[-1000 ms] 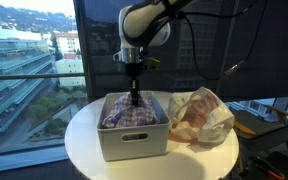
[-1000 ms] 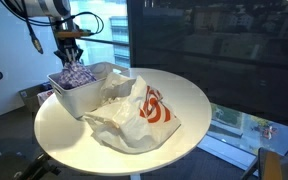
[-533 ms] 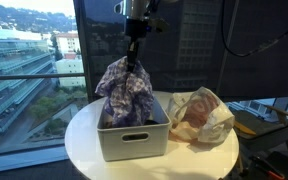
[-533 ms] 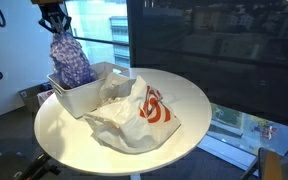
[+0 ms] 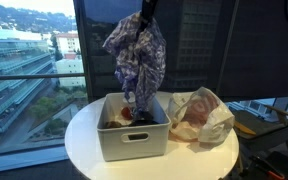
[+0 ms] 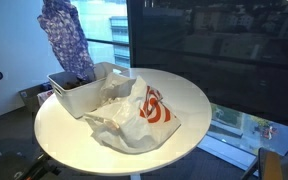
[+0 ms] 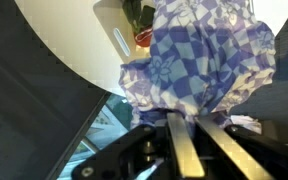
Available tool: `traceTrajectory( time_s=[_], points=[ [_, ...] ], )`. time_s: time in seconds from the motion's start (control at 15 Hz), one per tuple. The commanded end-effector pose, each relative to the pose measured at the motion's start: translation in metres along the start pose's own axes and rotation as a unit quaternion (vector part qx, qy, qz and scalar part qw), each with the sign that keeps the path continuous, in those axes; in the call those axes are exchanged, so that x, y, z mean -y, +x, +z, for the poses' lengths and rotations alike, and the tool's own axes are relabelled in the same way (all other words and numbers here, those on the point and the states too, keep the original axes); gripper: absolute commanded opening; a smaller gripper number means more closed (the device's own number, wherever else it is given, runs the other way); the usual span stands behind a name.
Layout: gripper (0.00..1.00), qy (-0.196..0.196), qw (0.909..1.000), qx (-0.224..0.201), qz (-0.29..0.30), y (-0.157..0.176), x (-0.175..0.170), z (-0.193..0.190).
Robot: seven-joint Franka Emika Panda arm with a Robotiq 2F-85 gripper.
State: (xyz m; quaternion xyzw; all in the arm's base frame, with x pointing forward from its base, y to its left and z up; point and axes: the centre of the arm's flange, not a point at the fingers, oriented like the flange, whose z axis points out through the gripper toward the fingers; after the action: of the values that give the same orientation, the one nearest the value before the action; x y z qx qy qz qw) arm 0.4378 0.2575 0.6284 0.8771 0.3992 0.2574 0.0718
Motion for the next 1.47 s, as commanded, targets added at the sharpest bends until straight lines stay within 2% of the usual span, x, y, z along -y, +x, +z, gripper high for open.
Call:
traceTrajectory(
  time_s=[0.0, 0.4, 0.53, 0.8, 0.87, 1.07, 1.2, 1.27, 1.4],
  points=[
    [0.02, -0.054, 0.9954, -0.039, 0.068, -0.047, -0.023, -0.053],
    [0.02, -0.101, 0.9784, -0.089, 0.158, -0.105, -0.065, -0.108],
    [0.02, -0.108, 0.9741, -0.090, 0.177, -0.133, -0.054, -0.137],
    [0.02, -0.112, 0.9695, -0.068, 0.207, -0.164, -0.048, -0.152],
    [0.02, -0.115, 0.9680, -0.066, 0.213, -0.177, -0.069, -0.128],
    [0.02, -0.111, 0.9629, -0.053, 0.240, -0.206, -0.084, -0.111],
    [0.02, -0.112, 0.9606, -0.039, 0.251, -0.224, -0.101, -0.077],
    [0.02, -0.102, 0.9615, -0.024, 0.254, -0.223, -0.119, -0.050],
    [0.02, -0.081, 0.9617, -0.003, 0.262, -0.239, -0.128, -0.013]
  ],
)
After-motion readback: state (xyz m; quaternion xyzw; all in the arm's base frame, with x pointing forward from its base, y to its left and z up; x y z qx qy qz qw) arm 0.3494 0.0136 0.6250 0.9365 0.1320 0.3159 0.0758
